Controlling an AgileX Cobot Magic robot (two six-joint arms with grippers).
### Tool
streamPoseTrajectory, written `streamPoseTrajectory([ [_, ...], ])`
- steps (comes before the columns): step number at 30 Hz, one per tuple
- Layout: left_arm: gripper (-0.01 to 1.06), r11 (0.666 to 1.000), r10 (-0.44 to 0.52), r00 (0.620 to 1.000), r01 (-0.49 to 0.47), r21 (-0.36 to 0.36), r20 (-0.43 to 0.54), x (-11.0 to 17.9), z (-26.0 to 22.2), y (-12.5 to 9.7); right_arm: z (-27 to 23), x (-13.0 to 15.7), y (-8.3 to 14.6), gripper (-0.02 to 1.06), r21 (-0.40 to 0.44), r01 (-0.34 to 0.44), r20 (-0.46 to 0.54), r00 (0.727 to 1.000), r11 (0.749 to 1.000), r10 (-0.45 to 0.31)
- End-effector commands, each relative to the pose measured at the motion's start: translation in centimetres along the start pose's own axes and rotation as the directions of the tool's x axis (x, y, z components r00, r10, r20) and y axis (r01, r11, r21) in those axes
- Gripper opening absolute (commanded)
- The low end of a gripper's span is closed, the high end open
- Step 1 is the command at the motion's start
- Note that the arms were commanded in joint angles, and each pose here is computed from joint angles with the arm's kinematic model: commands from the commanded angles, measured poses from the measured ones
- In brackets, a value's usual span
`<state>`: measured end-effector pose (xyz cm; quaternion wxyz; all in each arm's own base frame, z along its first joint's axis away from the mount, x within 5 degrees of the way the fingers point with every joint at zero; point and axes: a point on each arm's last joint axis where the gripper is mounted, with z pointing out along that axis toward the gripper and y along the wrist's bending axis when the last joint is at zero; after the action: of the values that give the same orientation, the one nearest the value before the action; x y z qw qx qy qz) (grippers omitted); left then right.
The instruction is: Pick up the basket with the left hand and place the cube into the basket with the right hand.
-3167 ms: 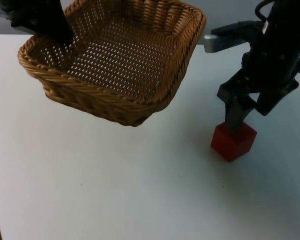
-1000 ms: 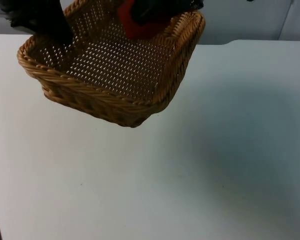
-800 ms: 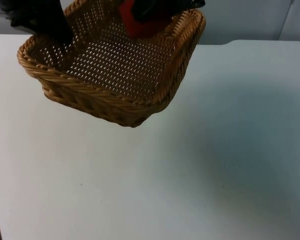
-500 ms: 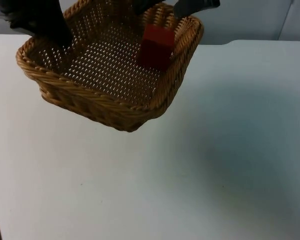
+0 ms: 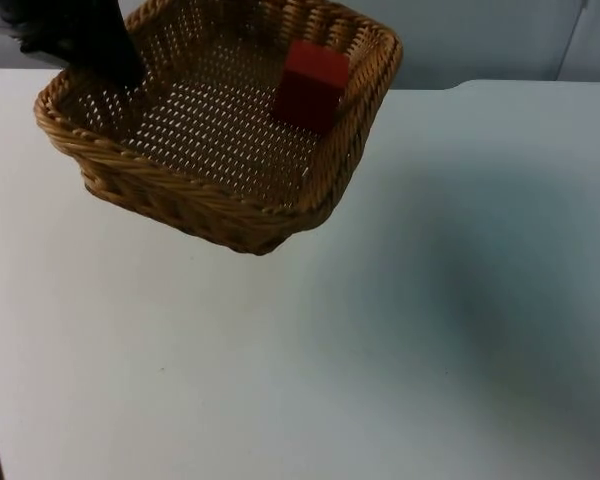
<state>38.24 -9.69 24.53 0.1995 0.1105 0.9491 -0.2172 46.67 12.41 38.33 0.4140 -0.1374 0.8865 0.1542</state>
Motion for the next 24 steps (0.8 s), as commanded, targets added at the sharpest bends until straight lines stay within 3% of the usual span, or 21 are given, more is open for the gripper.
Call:
streamPoseTrajectory([
  [1, 0.0, 1.0, -0.022, 0.997, 0.021, 0.014, 0.068, -0.7, -0.5, -0.5, -3.2, -0.6, -5.1, 0.05, 0.216, -0.099, -0.011, 0.995, 0.971, 0.104],
  [2, 0.0, 1.0, -0.022, 0.997, 0.021, 0.014, 0.068, -0.7, -0.5, -0.5, -3.2, -0.6, -5.1, 0.05, 0.216, -0.099, -0.011, 0.995, 0.971, 0.104],
  [3, 0.0, 1.0, -0.022, 0.997, 0.021, 0.011, 0.077, -0.8, -0.5, -0.4, -4.0, -0.5, -6.7, 0.0, 0.26, -0.143, -0.01, 0.989, 0.955, 0.15],
  [6, 0.0, 1.0, -0.022, 0.994, 0.022, -0.001, 0.107, -1.0, -0.6, -0.3, -6.1, -0.2, -10.5, 0.0, 0.346, -0.239, 0.015, 0.968, 0.907, 0.249],
  [7, 0.0, 1.0, -0.022, 0.994, 0.022, -0.001, 0.107, -1.0, -0.6, -0.3, -6.1, -0.2, -10.5, 0.0, 0.346, -0.239, 0.015, 0.968, 0.907, 0.249],
  [11, 0.0, 1.0, -0.022, 0.991, 0.023, -0.01, 0.131, -1.2, -0.6, -0.2, -7.7, 0.4, -13.8, 0.0, 0.386, -0.362, 0.062, 0.928, 0.849, 0.367],
  [18, 0.0, 0.999, -0.021, 0.986, 0.025, -0.022, 0.164, -1.5, -0.6, -0.1, -7.7, 0.4, -13.9, 0.0, 0.378, -0.377, 0.068, 0.922, 0.845, 0.381],
  [24, 0.0, 1.0, -0.029, 0.993, 0.029, -0.003, 0.116, -1.1, -0.2, -0.1, -7.5, 0.3, -13.4, 0.0, 0.318, -0.406, 0.066, 0.911, 0.857, 0.407],
])
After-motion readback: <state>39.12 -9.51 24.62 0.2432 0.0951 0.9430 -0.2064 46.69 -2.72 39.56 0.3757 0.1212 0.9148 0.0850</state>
